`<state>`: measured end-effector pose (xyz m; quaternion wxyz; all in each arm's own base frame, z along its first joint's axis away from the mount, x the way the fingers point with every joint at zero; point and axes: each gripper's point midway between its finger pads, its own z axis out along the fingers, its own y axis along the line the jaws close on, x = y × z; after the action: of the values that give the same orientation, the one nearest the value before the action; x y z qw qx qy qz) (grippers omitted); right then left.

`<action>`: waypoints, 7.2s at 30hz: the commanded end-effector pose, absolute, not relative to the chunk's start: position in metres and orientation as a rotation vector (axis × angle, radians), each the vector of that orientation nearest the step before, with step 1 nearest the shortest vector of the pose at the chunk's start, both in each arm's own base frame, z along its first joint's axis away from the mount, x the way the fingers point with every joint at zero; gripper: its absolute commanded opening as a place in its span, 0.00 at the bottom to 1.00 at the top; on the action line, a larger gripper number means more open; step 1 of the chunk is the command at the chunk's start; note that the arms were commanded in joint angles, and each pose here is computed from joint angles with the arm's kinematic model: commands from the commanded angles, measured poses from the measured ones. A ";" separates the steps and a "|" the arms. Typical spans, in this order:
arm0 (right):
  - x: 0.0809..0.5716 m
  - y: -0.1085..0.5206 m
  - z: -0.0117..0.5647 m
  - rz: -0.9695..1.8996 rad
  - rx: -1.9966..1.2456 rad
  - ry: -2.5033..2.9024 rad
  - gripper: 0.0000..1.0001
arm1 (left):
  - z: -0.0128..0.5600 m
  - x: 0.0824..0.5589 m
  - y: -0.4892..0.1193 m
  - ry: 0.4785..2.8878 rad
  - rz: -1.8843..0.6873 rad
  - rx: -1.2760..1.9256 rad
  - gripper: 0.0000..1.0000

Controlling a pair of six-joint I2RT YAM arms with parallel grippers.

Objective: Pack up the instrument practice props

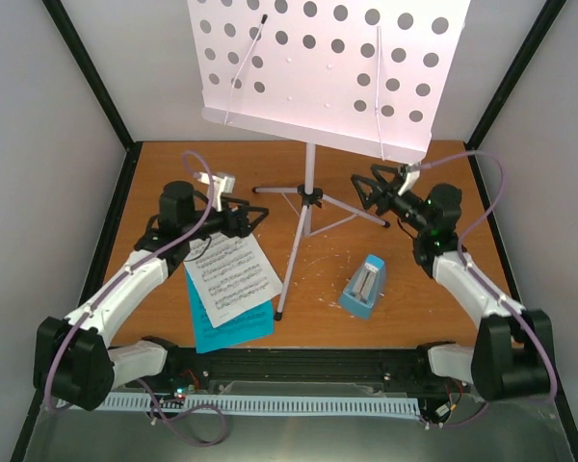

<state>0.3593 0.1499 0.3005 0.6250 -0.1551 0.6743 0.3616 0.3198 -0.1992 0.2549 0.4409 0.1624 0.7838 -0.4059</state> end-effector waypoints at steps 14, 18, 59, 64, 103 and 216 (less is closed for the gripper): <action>0.347 0.265 0.394 1.215 -0.874 1.269 0.72 | 0.215 0.294 -0.296 1.960 -1.281 0.725 0.74; 0.354 0.270 0.396 1.214 -0.888 1.279 0.65 | 0.210 0.294 -0.302 1.951 -1.307 0.729 0.68; 0.353 0.288 0.435 1.157 -0.982 1.230 0.03 | 0.190 0.319 -0.321 1.917 -1.240 0.777 0.00; 0.341 0.287 0.440 1.150 -0.997 1.225 0.03 | 0.219 0.319 -0.317 1.797 -1.205 0.780 0.00; 0.260 0.292 0.355 1.041 -1.004 1.381 0.11 | 0.347 0.266 -0.326 1.230 -0.914 0.820 0.00; 0.360 0.359 0.088 1.046 -0.445 2.341 0.05 | 0.173 0.304 -0.312 2.143 -1.101 0.165 0.00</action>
<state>0.3242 0.3563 0.0700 0.1475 -0.0825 0.8934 0.4162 0.2716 -0.2774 0.0869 0.2297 -0.0089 0.9045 -0.3593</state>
